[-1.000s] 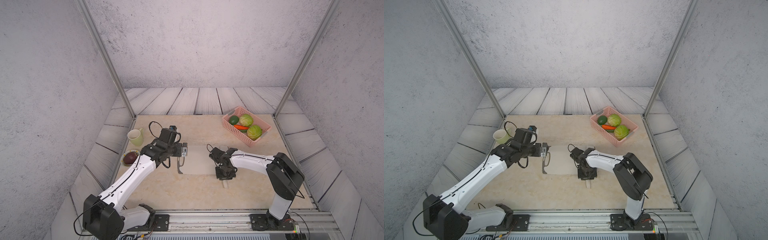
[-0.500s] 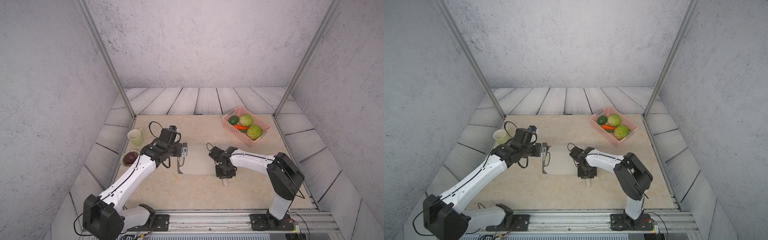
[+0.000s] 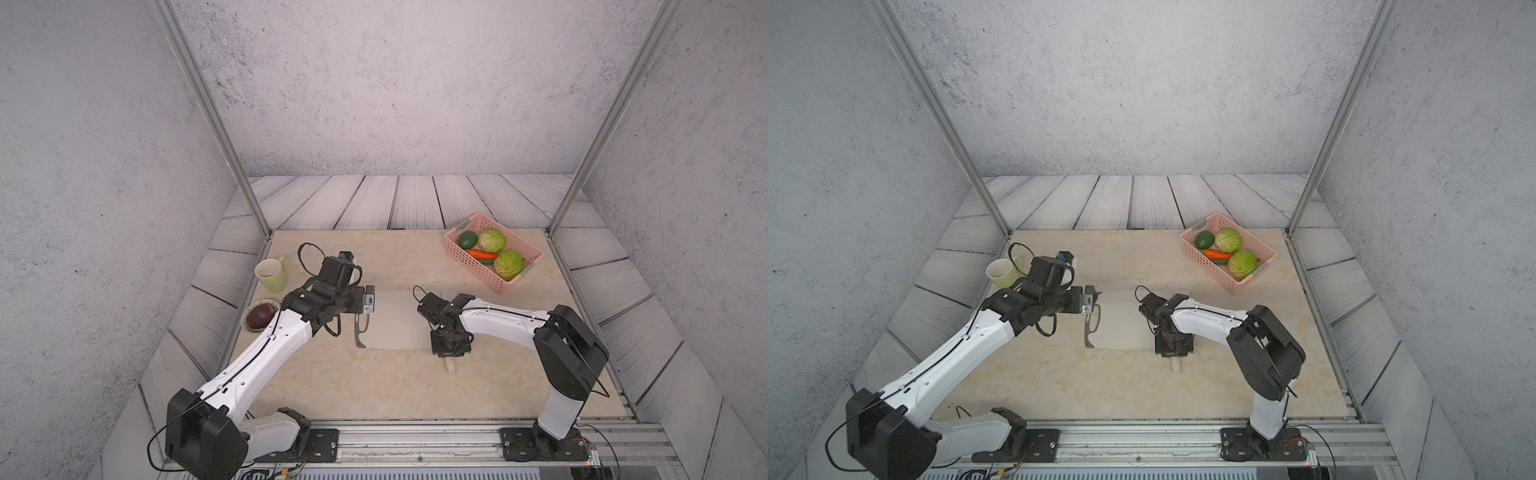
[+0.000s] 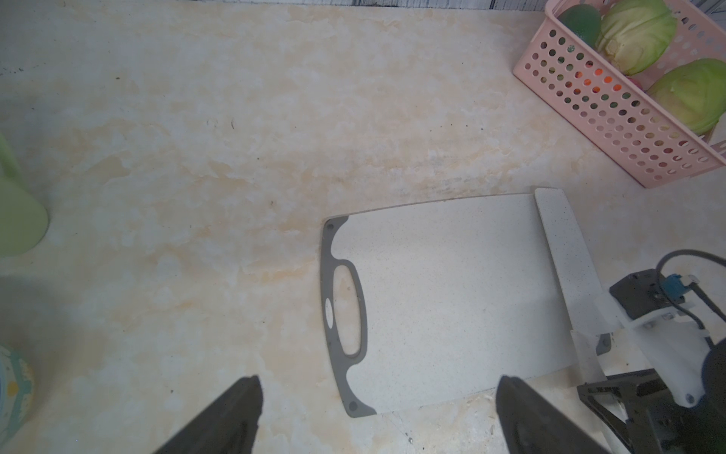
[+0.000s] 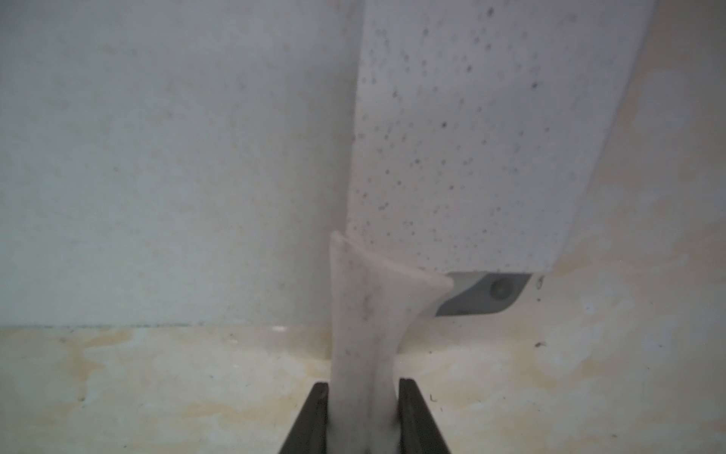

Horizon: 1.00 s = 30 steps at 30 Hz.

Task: Align the knife with the edge of the cutting board
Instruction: Adjust the knife at the edge of the cutting board.

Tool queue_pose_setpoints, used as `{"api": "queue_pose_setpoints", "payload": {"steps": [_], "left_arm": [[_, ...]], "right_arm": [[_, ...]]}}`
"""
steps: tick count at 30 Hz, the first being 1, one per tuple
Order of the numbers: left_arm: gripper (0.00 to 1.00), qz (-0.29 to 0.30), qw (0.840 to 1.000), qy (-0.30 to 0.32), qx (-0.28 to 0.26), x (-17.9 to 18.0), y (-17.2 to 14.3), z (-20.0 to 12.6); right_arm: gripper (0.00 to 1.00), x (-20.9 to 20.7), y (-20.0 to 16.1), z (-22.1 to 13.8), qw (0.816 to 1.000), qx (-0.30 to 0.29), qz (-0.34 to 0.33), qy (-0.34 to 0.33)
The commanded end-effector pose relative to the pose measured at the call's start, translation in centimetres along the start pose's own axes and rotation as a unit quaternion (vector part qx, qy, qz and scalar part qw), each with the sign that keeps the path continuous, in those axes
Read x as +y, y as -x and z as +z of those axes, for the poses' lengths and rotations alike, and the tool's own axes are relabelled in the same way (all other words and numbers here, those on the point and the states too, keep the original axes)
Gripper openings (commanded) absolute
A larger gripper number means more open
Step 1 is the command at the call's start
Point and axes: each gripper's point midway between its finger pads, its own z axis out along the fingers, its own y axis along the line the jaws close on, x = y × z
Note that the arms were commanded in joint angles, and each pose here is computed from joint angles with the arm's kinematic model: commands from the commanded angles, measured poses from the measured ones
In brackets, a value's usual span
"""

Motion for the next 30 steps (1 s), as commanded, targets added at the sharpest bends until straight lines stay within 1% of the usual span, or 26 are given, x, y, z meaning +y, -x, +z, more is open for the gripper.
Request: {"api": "queue_pose_setpoints", "payload": {"steps": [1, 30], "left_arm": [[0.98, 0.01, 1.0, 0.0, -0.006, -0.21, 0.48, -0.63], [0.98, 0.015, 1.0, 0.0, -0.003, -0.42, 0.36, -0.6]], "right_arm": [[0.17, -0.26, -0.55, 0.47, 1.0, 0.007, 0.003, -0.008], [0.19, -0.5, -1.06, 0.89, 1.0, 0.009, 0.003, 0.0]]}}
